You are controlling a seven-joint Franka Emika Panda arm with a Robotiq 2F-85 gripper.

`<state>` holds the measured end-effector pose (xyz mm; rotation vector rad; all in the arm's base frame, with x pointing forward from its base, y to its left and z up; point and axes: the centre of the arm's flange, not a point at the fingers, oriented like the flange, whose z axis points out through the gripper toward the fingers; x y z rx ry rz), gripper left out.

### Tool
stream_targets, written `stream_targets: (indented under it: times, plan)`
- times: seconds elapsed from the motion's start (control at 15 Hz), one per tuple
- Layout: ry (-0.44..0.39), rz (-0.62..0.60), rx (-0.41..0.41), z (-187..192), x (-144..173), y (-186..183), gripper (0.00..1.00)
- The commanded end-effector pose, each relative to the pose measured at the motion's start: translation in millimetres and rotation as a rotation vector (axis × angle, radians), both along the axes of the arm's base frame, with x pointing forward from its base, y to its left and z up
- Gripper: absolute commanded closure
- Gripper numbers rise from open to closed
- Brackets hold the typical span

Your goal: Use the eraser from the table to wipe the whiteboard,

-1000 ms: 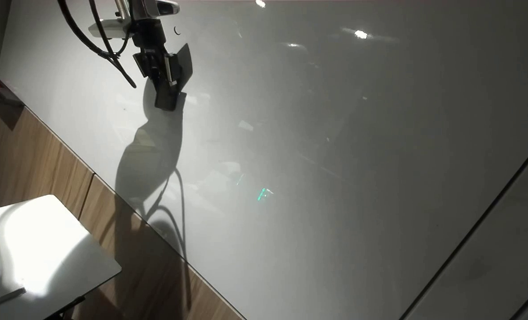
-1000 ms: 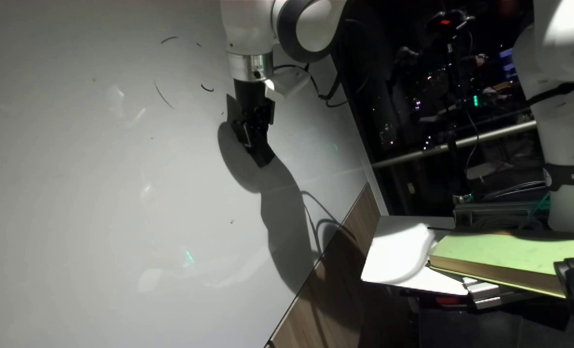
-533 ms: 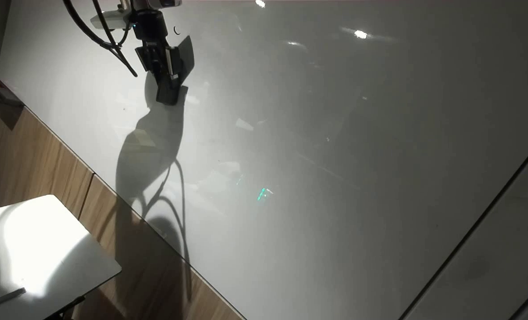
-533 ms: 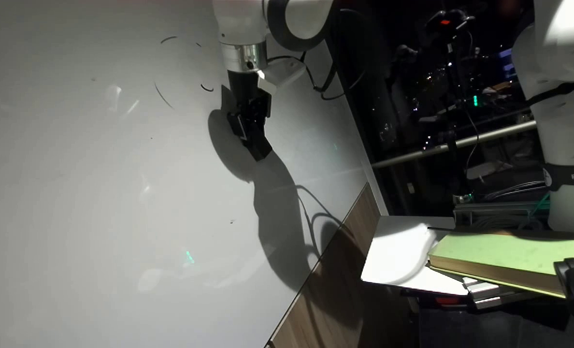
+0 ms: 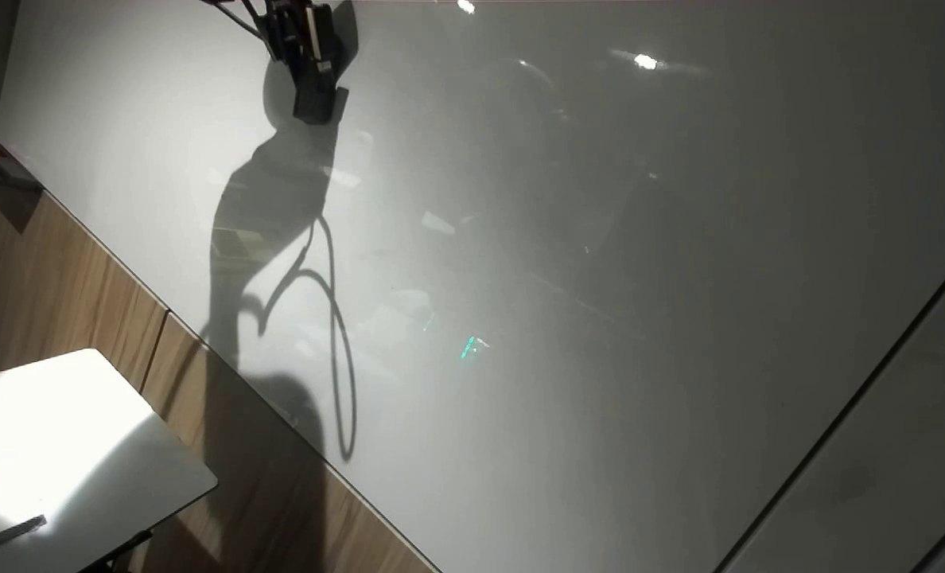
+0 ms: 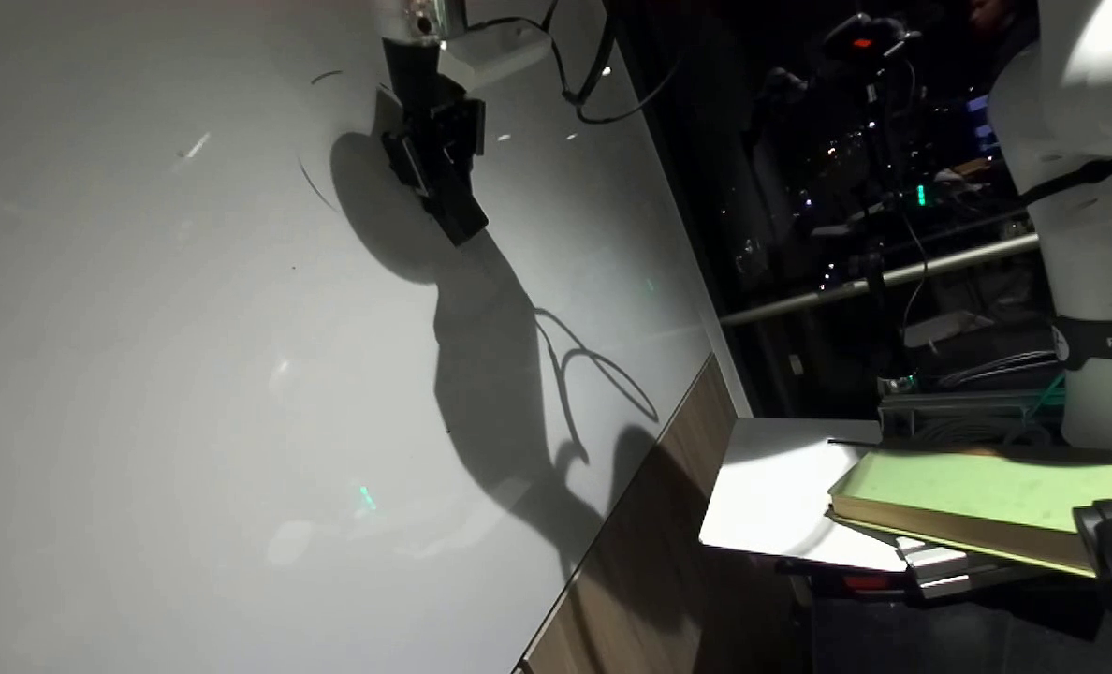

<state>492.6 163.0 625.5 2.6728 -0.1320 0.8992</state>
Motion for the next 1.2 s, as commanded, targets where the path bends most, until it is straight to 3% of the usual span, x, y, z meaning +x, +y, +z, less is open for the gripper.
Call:
stream_targets:
  times: [0.0, 0.33, 0.67, 0.73, 1.13]
  plan:
    - [-0.112, 0.025, 0.031, 53, 49, 3, 0.69]
    - [-0.116, 0.017, 0.041, 63, 49, 6, 0.69]
    - [-0.109, 0.036, 0.066, 46, 41, 26, 0.69]
    - [-0.108, 0.041, 0.068, 73, 20, 55, 0.69]
    - [-0.175, 0.148, 0.124, 100, 3, 140, 0.69]
